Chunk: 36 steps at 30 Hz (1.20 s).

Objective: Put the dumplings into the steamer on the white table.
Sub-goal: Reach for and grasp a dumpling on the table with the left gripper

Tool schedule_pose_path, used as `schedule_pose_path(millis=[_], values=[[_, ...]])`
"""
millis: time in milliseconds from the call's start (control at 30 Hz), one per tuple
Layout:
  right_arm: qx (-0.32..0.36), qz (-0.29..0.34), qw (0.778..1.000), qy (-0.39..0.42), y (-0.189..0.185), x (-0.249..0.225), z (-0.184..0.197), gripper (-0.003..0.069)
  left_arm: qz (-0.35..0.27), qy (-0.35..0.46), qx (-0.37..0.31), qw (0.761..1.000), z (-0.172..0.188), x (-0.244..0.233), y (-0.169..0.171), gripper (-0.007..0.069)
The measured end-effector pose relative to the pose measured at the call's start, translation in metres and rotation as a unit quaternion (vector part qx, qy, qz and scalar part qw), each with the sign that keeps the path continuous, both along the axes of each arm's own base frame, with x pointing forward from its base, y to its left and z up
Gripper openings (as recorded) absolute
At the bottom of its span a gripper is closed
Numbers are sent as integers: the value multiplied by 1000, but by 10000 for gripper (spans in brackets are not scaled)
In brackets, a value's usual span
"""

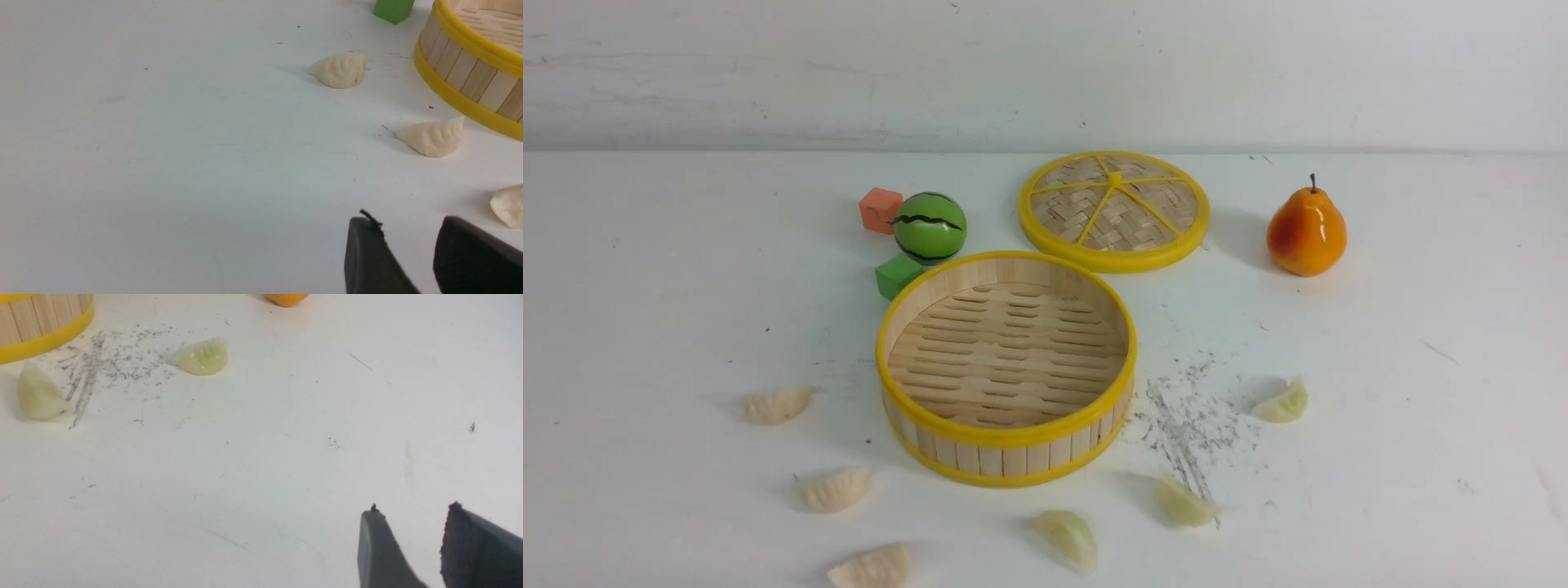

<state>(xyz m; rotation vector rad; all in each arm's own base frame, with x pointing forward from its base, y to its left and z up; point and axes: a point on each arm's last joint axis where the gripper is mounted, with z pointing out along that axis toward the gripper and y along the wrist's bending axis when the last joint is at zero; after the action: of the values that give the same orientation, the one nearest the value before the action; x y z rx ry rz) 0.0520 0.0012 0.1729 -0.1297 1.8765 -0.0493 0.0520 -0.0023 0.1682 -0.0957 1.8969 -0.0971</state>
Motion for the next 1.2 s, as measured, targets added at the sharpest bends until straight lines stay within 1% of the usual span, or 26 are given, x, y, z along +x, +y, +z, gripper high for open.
schedule_pose_path(millis=[967,1200], values=[[0,0,1000,0,0,0,0,239,0,0,0,1000,0,0,0,237],[-17,-1,1000,-1,-1,0,0,239,0,0,0,1000,0,0,0,237]])
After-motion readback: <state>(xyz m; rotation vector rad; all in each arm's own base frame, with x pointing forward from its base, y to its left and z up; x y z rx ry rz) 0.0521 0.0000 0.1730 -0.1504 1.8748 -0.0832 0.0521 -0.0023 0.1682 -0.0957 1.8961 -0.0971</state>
